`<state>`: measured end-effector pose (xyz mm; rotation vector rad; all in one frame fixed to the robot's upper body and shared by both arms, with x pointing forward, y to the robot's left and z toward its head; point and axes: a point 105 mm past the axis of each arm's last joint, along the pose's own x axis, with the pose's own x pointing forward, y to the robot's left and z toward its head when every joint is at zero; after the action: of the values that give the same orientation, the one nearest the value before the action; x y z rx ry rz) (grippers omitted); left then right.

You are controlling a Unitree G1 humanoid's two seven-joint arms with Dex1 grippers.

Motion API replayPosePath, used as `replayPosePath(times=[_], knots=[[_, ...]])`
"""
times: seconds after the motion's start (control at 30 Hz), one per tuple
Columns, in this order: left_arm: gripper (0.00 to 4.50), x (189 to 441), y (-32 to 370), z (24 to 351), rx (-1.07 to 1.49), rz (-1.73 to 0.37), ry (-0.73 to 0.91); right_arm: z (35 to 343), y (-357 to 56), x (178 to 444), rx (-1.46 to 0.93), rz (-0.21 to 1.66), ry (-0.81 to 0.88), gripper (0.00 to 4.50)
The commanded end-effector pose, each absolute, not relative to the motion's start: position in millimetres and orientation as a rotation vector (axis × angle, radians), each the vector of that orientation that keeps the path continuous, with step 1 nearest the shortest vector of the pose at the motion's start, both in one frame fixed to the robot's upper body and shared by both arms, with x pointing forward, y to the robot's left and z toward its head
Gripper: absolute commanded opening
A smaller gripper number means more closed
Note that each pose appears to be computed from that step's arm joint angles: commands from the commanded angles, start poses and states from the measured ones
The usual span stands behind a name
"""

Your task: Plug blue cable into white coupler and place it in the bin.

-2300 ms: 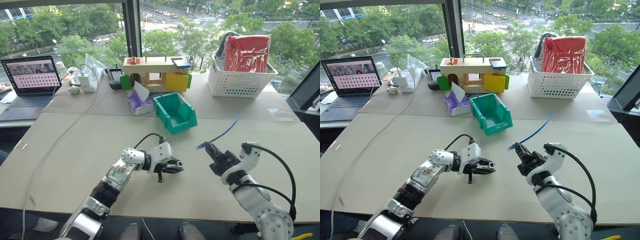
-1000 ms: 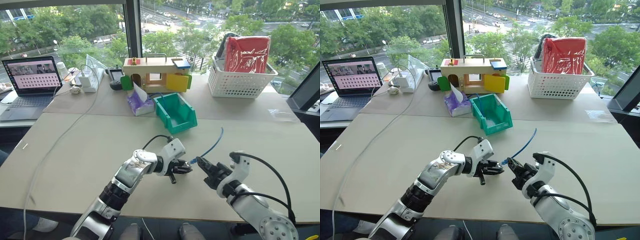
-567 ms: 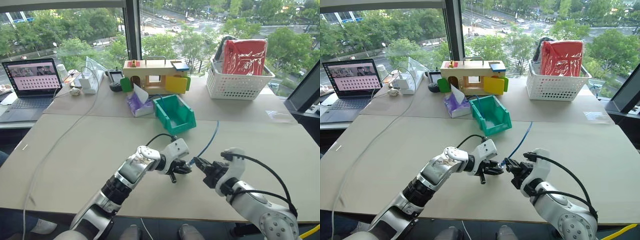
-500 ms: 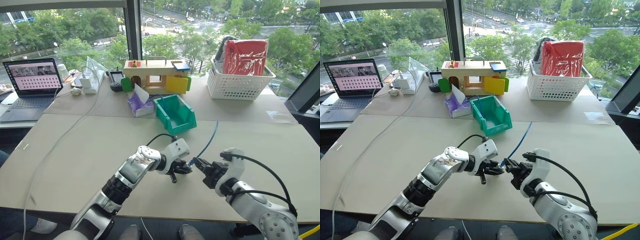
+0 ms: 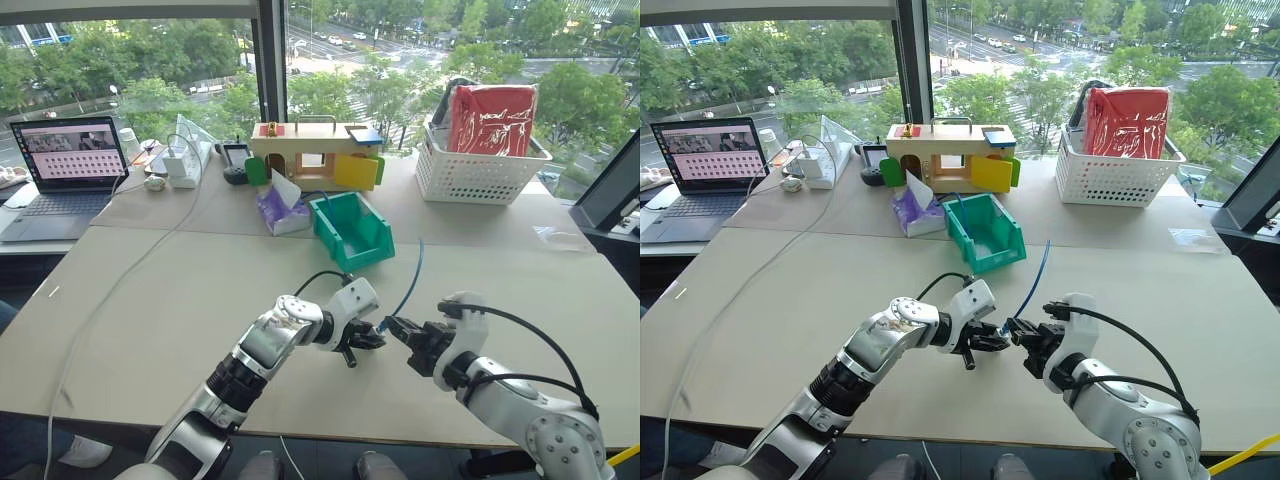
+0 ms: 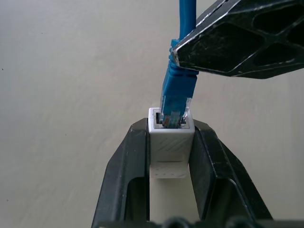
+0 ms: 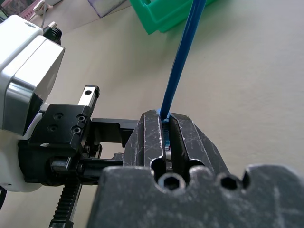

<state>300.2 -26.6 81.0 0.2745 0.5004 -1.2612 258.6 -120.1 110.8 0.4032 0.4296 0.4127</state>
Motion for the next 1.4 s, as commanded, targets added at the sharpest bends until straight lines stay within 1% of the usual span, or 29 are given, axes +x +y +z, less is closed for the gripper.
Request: replayPosePath(times=[0.03, 0.13, 0.33, 0.57, 0.8, 0.87, 0.97, 1.1, 1.2, 1.27, 1.3, 1.33, 1.4], knots=[[0.66, 296, -23, 64, 0.263, -1.217, 0.577, 80, -88, 229, 0.445, 0.587, 0.648, 0.0], [0.66, 296, -22, 64, 0.248, -1.205, 0.58, 72, -87, 222, 0.463, 0.612, 0.706, 0.0], [0.66, 289, -21, 61, 0.23, -1.197, 0.587, 52, -92, 214, 0.395, 0.623, 0.782, 0.0], [0.66, 284, -15, 60, 0.211, -1.169, 0.595, 39, -93, 209, 0.379, 0.623, 0.819, 0.0], [0.66, 286, -13, 62, 0.206, -1.149, 0.591, 22, -103, 203, 0.349, 0.598, 0.866, 0.0], [0.66, 286, -13, 61, 0.206, -1.147, 0.589, 23, -101, 203, 0.364, 0.6, 0.855, 0.0], [0.66, 290, -13, 62, 0.218, -1.134, 0.562, 30, -101, 211, 0.386, 0.591, 0.804, 0.0], [0.66, 298, -7, 63, 0.23, -1.104, 0.535, 49, -104, 228, 0.402, 0.585, 0.707, 0.0], [0.66, 299, -5, 64, 0.182, -1.11, 0.543, 75, -115, 248, 0.407, 0.55, 0.592, 0.0], [1.66, 294, -8, 69, 0.101, -1.146, 0.551, 89, -121, 256, 0.418, 0.538, 0.538, 0.0], [1.93, 293, -9, 72, 0.068, -1.157, 0.546, 96, -124, 259, 0.419, 0.541, 0.514, 0.0], [2.38, 295, -8, 73, 0.072, -1.149, 0.538, 106, -132, 265, 0.439, 0.529, 0.469, 0.0], [3.13, 297, -7, 73, 0.09, -1.134, 0.531, 116, -141, 271, 0.465, 0.515, 0.422, 0.0]])
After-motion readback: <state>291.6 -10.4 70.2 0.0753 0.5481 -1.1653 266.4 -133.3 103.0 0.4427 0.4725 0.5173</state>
